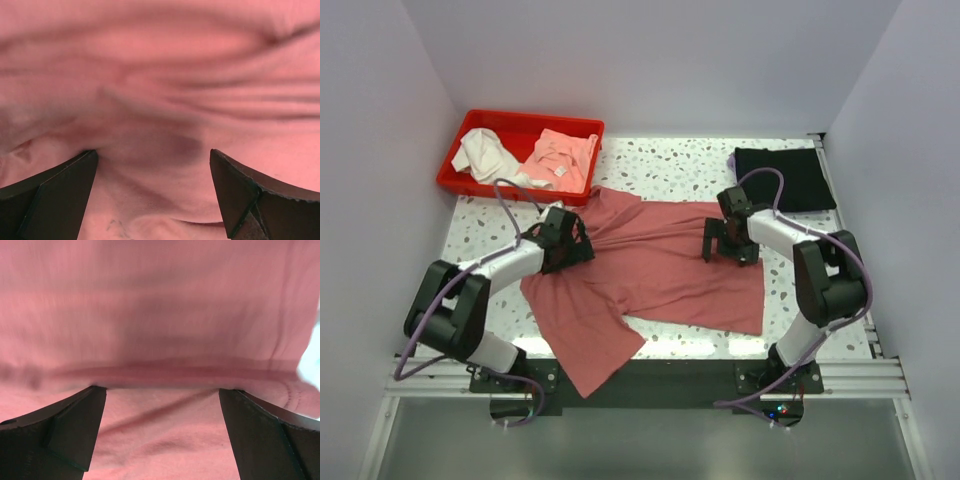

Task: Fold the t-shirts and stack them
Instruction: Fold the tshirt

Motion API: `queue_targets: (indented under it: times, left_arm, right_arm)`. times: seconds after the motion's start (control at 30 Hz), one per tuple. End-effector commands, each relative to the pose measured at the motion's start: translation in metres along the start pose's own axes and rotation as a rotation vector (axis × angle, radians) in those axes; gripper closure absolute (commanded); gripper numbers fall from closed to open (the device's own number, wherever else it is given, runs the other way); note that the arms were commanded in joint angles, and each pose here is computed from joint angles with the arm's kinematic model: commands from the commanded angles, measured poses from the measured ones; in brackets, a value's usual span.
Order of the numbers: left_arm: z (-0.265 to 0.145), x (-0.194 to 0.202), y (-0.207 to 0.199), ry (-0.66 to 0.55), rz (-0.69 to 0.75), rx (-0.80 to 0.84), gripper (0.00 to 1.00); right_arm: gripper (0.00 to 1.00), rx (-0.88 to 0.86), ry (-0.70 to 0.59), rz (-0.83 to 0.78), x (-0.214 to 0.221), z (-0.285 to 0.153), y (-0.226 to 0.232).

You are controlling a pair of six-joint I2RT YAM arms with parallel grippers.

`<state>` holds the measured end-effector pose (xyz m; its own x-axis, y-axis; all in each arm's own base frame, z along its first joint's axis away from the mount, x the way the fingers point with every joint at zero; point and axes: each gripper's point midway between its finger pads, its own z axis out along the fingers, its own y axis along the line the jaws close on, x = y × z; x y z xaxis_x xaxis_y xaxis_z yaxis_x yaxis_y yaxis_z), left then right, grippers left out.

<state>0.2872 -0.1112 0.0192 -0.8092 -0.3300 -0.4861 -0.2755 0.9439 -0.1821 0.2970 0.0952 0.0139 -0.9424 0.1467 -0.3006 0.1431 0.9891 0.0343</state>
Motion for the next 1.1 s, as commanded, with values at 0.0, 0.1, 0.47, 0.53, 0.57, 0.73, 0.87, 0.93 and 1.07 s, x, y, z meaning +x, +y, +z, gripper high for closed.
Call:
queue_targets:
  times: [0.0, 0.1, 0.47, 0.53, 0.57, 0.73, 0.87, 0.93, 1.07]
  left_arm:
    - [0.030, -0.005, 0.030, 0.036, -0.025, -0.093, 0.00]
    - [0.036, -0.033, 0.031, 0.007, -0.049, -0.107, 0.00]
    - [-0.031, -0.078, -0.025, -0.147, 0.010, 0.039, 0.00]
    - [-0.051, -0.064, -0.027, -0.164, -0.006, 0.048, 0.00]
    - [-0.060, -0.043, -0.031, -0.130, 0.023, 0.052, 0.00]
    - [-0.091, 0.044, -0.022, 0.012, 0.004, 0.107, 0.00]
    - [-0.121, 0.125, -0.005, 0.189, 0.099, 0.098, 0.00]
    - [-0.129, 0.157, 0.005, 0.279, 0.076, 0.070, 0.00]
    - [-0.147, 0.210, 0.024, 0.383, 0.140, 0.003, 0.00]
  right_arm:
    - [0.01, -0.017, -0.046, 0.057, -0.037, 0.022, 0.003]
    - [0.01, -0.021, -0.076, 0.057, -0.061, 0.021, 0.007]
    - [0.01, -0.151, -0.233, 0.053, -0.094, -0.051, 0.024]
    - [0.01, -0.169, -0.254, 0.063, -0.080, -0.064, 0.020]
    - [0.01, -0.182, -0.258, 0.076, -0.075, -0.067, 0.019]
    - [0.01, -0.164, -0.255, 0.109, -0.040, -0.074, 0.002]
    - [0.01, -0.159, -0.273, 0.099, -0.028, -0.083, -0.007]
    - [0.01, -0.147, -0.271, 0.094, -0.025, -0.084, -0.010]
    - [0.01, -0.145, -0.261, 0.115, -0.020, -0.082, -0.014]
